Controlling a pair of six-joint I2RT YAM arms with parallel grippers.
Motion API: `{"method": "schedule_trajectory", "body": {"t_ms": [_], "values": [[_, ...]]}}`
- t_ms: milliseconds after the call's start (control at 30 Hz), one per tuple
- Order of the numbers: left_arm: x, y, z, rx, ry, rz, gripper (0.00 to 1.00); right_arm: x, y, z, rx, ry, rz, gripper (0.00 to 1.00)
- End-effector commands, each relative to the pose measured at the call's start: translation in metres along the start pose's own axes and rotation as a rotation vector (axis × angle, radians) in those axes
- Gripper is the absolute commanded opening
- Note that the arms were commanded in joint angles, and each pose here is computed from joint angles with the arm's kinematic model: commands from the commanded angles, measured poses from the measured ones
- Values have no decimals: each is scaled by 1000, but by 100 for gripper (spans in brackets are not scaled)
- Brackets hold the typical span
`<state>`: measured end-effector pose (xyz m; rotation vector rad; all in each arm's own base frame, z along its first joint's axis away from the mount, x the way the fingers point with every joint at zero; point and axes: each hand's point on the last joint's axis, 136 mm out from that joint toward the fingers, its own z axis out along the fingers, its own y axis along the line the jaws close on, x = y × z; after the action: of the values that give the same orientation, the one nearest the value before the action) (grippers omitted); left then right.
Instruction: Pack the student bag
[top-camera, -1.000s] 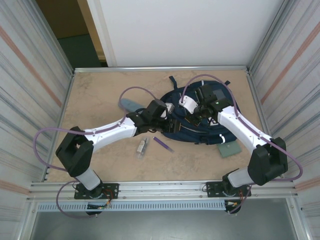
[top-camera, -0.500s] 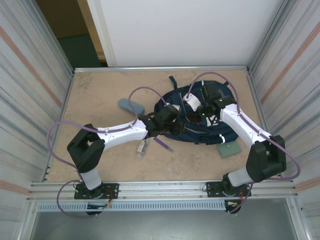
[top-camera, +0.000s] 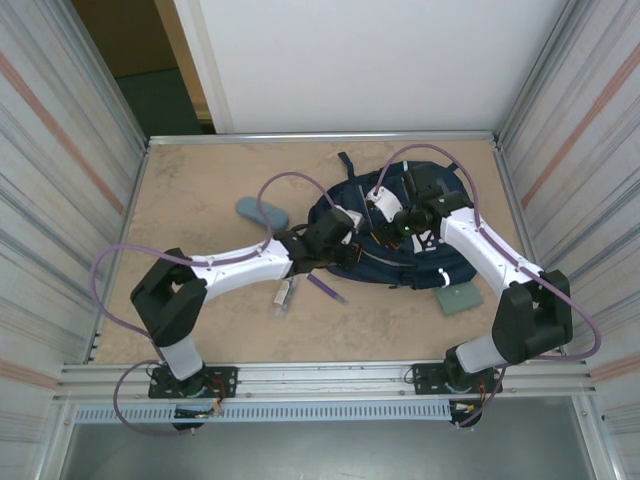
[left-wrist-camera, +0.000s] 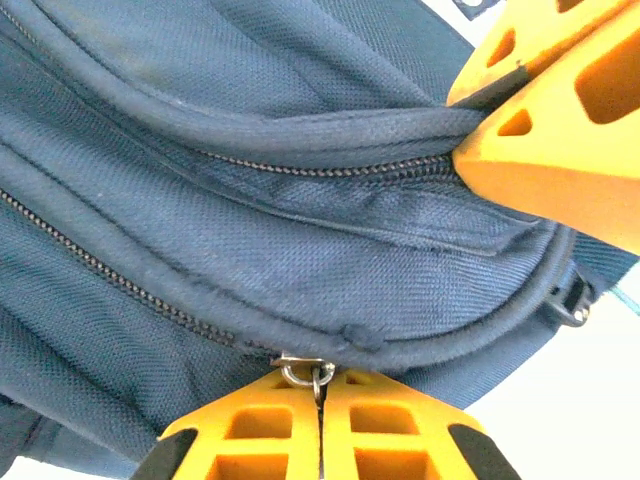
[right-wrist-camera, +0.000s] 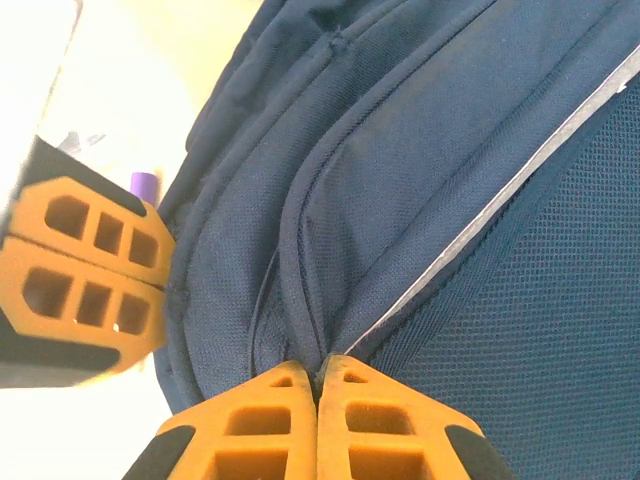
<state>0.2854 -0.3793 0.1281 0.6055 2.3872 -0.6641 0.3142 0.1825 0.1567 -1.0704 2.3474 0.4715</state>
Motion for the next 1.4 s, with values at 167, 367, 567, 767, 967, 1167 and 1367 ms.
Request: {"method": "schedule_trajectory", "body": {"t_ms": [167,367,567,767,967,1167,1367], "values": [[-10,1,-35,326,-9,-154,0,12,-10,-2,66,71,-24,0],[-1,10,-45,418,78,-254,0,22,-12,6,124,151,-121,0],[14,40,-47,342,139,-283,0,23,-9,7,135,162,-175,0],[20,61,-43,68,149,2,0,14,1,2,114,99,-203,0],[-5,25,-46,208,8,123,35,13,4,2,96,92,-198,0],[-11,16,-46,183,-79,206,48,12,5,1,88,84,-188,0],[-7,11,-26,169,-70,252,51,-1,12,-5,34,5,-160,0]]}}
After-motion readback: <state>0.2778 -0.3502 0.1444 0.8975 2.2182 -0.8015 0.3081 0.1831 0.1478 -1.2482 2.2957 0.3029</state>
